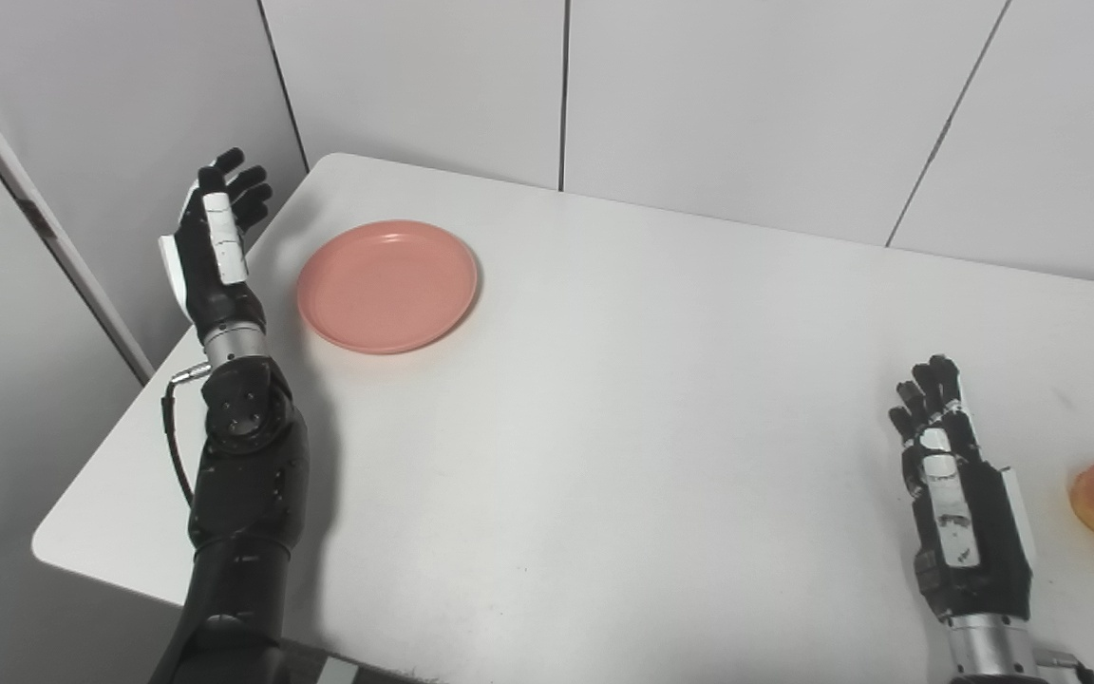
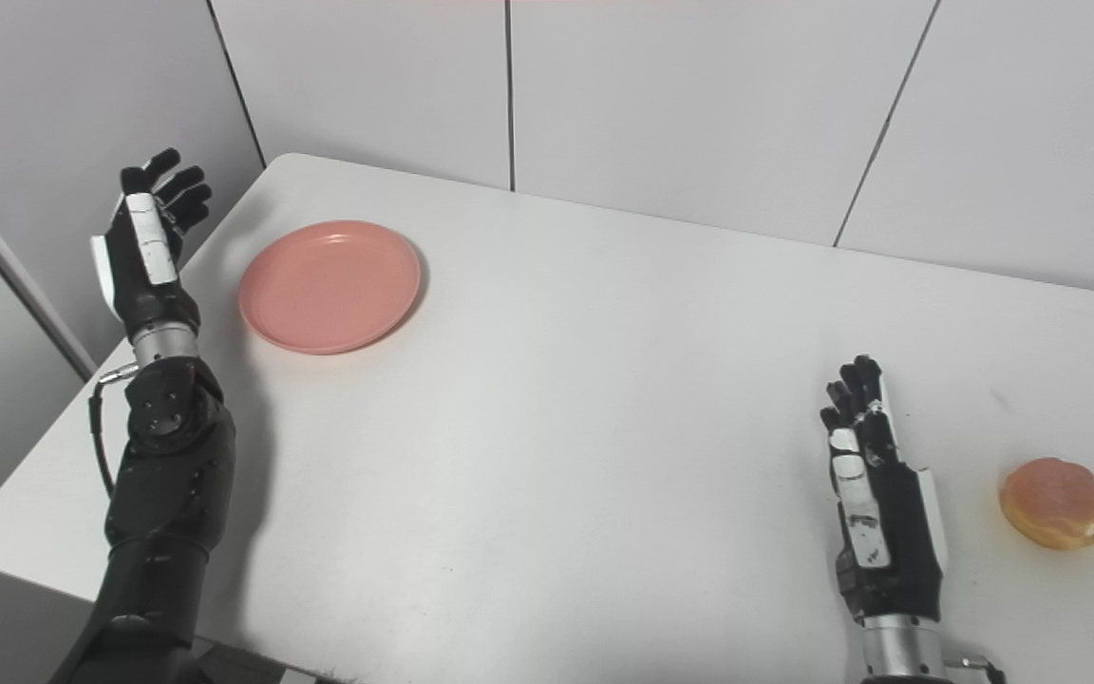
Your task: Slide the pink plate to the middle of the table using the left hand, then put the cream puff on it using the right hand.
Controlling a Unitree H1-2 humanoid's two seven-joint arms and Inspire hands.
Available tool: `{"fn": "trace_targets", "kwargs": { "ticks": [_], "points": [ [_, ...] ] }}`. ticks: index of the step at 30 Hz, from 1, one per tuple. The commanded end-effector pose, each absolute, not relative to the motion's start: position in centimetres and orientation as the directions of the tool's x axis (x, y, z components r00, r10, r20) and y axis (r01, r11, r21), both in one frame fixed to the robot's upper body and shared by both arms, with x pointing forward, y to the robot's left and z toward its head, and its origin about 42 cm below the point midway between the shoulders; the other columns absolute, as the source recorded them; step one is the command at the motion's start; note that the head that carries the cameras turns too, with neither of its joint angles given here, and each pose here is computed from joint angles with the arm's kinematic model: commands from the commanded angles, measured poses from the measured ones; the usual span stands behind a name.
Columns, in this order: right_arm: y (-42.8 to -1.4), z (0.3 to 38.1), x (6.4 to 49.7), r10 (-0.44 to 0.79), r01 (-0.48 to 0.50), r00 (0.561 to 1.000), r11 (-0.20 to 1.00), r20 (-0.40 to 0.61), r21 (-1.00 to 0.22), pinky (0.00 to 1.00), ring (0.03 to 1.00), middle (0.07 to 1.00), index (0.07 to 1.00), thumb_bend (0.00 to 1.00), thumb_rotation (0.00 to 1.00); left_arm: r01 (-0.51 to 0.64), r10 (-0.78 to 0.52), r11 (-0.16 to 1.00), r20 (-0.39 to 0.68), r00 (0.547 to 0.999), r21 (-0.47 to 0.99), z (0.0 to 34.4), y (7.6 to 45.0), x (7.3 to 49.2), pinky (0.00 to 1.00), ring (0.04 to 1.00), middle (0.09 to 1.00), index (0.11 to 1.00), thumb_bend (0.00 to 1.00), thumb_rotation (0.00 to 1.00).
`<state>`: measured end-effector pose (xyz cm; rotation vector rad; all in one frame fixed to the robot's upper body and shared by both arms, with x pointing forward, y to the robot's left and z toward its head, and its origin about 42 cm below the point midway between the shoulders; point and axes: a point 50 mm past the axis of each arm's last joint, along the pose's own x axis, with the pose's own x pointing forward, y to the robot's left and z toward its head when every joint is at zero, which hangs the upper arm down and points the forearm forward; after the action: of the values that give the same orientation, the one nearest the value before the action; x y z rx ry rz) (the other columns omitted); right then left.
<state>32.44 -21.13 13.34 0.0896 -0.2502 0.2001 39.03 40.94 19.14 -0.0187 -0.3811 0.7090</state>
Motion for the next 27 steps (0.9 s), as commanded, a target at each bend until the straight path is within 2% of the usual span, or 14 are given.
{"fn": "trace_targets", "kwargs": {
  "ticks": [1, 7, 9, 14, 16, 18, 22, 27],
  "points": [
    [-21.6, 11.0, 31.3, 0.174, -0.193, 0.965, 0.977, 0.195, 0.086, 1.0, 1.0, 1.0, 1.0, 0.61, 0.8, -0.627, 0.629, 0.761, 0.419, 0.655, -0.163, 21.5, 41.3, 40.0, 0.73, 0.688, 0.683, 0.697, 1.0, 1.0],
    [-21.6, 10.8, 31.5, 0.182, -0.201, 0.965, 0.976, 0.188, 0.083, 1.0, 1.0, 1.0, 1.0, 0.65, 0.8, -0.644, 0.641, 0.753, 0.378, 0.669, -0.138, 19.7, 42.0, 40.4, 0.74, 0.71, 0.698, 0.702, 0.94, 1.0],
    [-21.7, 10.8, 31.5, 0.186, -0.203, 0.964, 0.976, 0.188, 0.077, 1.0, 1.0, 1.0, 1.0, 0.66, 0.82, -0.636, 0.636, 0.76, 0.354, 0.686, -0.133, 19.2, 42.1, 40.5, 0.78, 0.736, 0.72, 0.726, 0.95, 1.0],
    [-21.8, 11.1, 31.3, 0.178, -0.196, 0.966, 0.977, 0.185, 0.085, 1.0, 1.0, 1.0, 1.0, 0.64, 0.8, -0.613, 0.615, 0.782, 0.292, 0.732, -0.111, 18.2, 41.9, 41.0, 0.79, 0.759, 0.751, 0.767, 0.93, 1.0],
    [-21.8, 11.2, 31.3, 0.177, -0.195, 0.967, 0.977, 0.181, 0.089, 1.0, 1.0, 1.0, 1.0, 0.64, 0.8, -0.593, 0.595, 0.799, 0.273, 0.756, -0.099, 17.8, 41.7, 41.2, 0.85, 0.796, 0.784, 0.8, 0.93, 1.0],
    [-21.8, 11.2, 31.3, 0.177, -0.195, 0.967, 0.977, 0.182, 0.089, 1.0, 1.0, 1.0, 1.0, 0.63, 0.8, -0.578, 0.581, 0.81, 0.257, 0.772, -0.096, 17.3, 41.6, 41.2, 0.95, 0.829, 0.807, 0.819, 0.91, 1.0],
    [-21.9, 11.3, 31.3, 0.18, -0.197, 0.967, 0.977, 0.18, 0.082, 1.0, 1.0, 1.0, 1.0, 0.63, 0.8, -0.553, 0.554, 0.83, 0.229, 0.801, -0.072, 16.4, 41.4, 41.6, 0.99, 0.844, 0.805, 0.819, 0.88, 1.0],
    [-22.0, 11.3, 31.4, 0.18, -0.197, 0.968, 0.977, 0.175, 0.083, 1.0, 1.0, 1.0, 1.0, 0.65, 0.79, -0.526, 0.525, 0.849, 0.205, 0.826, -0.052, 15.7, 41.0, 41.9, 1.0, 0.882, 0.855, 0.846, 0.87, 1.0]
  ]
}}
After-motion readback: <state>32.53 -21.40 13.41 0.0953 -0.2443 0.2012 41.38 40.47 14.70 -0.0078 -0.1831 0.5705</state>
